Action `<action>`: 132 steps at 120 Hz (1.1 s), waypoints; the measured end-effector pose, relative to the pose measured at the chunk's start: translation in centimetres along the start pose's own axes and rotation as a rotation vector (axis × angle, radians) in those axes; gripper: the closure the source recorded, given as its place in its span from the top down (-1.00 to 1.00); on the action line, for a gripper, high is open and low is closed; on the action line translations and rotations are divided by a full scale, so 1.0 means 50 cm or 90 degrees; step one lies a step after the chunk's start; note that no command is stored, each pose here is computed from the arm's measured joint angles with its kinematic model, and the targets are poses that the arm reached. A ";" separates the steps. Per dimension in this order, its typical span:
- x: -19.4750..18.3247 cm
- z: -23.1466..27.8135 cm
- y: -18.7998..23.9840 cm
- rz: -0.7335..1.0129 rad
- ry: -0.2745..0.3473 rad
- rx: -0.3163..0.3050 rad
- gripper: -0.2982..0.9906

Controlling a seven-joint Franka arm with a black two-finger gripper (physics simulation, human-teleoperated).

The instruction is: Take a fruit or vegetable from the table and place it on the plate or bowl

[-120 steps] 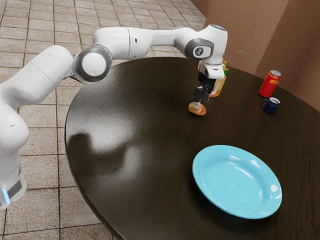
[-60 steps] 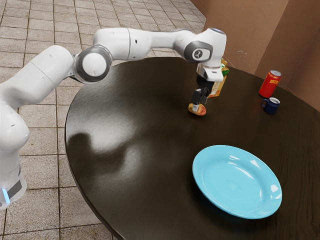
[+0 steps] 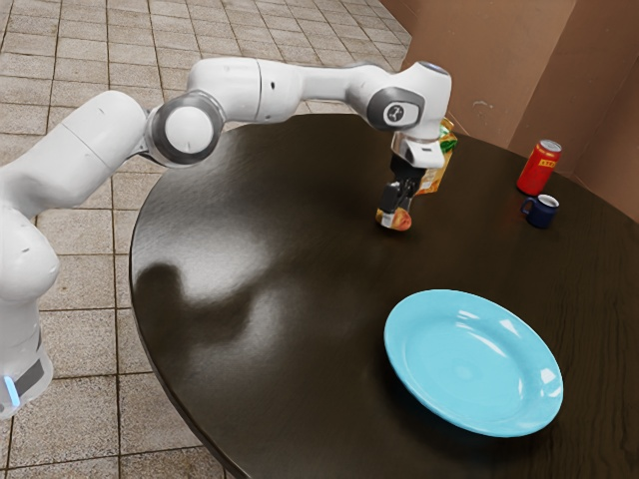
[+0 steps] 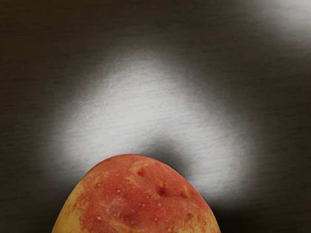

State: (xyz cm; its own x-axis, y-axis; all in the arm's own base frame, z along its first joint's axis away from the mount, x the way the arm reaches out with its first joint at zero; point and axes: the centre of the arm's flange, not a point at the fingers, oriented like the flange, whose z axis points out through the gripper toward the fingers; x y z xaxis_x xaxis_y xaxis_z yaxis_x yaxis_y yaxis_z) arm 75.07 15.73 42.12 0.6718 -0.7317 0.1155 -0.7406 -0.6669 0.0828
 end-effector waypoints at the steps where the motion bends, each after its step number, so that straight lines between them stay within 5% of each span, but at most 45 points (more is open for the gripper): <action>1: 0.000 0.000 0.000 0.000 0.000 0.000 0.54; 44: 0.009 0.013 0.004 0.001 -0.002 -0.005 0.53; 66: 0.005 0.011 0.000 -0.008 -0.001 0.000 0.04; 97: 0.022 -0.052 0.020 -0.003 0.014 0.027 0.00; 111: 0.076 -0.178 0.122 0.041 0.005 0.067 -0.01; 132: 0.178 -0.279 0.401 0.137 -0.038 0.072 -0.01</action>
State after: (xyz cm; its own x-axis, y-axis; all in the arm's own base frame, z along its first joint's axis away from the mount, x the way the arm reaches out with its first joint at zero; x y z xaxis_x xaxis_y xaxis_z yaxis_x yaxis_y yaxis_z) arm 65.98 -2.19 58.59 0.5016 -0.8631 0.0588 -0.8621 -0.5044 -0.0495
